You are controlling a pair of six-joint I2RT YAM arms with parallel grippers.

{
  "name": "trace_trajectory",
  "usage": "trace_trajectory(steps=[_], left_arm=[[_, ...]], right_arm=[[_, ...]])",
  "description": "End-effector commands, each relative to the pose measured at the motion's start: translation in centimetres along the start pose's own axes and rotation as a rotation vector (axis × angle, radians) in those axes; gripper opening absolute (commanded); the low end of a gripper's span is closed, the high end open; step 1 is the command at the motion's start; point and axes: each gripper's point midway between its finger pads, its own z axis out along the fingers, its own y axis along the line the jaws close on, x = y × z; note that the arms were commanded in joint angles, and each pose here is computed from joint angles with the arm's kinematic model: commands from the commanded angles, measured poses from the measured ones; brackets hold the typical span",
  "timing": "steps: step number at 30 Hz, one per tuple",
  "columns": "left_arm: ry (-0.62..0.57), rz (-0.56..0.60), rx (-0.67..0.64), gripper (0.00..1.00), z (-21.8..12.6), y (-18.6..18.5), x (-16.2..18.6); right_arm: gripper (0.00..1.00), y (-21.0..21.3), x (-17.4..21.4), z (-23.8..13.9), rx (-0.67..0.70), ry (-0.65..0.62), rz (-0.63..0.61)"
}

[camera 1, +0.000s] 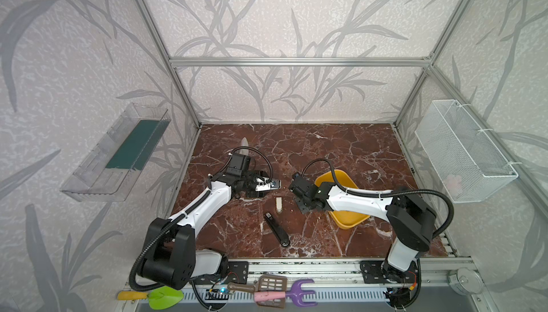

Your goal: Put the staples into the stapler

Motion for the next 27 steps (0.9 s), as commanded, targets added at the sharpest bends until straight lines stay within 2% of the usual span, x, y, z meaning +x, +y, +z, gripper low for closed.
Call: trace_trajectory(steps=[1, 5, 9, 11, 14, 19, 22, 27], left_arm=[[-0.006, 0.198, 0.013, 0.66, 0.0, -1.9, 0.1], [-0.048, 0.24, 0.109, 0.63, -0.2, -3.0, -0.7], [-0.019, 0.381, 0.128, 0.64, 0.8, -4.6, -0.3], [-0.019, 0.404, 0.136, 0.64, 0.9, -4.9, -0.8], [-0.055, 0.419, 0.168, 0.64, 0.9, -5.4, -2.0], [-0.03, 0.462, 0.212, 0.6, 1.4, -6.1, -1.9], [-0.025, 0.463, 0.217, 0.6, 1.7, -6.3, -1.7], [-0.031, 0.444, 0.249, 0.59, 2.1, -6.5, -1.6]], right_arm=[[0.0, -0.3, -0.2, 0.2, -0.017, 0.038, 0.047], [0.0, -1.4, 0.3, 1.2, -0.029, 0.074, 0.107], [0.0, -1.4, 0.5, 1.8, -0.042, 0.096, 0.114], [0.0, -1.2, 0.7, 2.0, -0.054, 0.098, 0.12], [0.0, -0.4, 0.6, 2.3, -0.099, 0.085, 0.125], [0.0, 0.9, 0.6, 3.2, -0.155, 0.086, 0.116], [0.05, 2.0, 0.4, 2.8, -0.216, 0.067, 0.066], [0.08, 1.7, 0.5, 3.1, -0.177, 0.104, 0.017]])
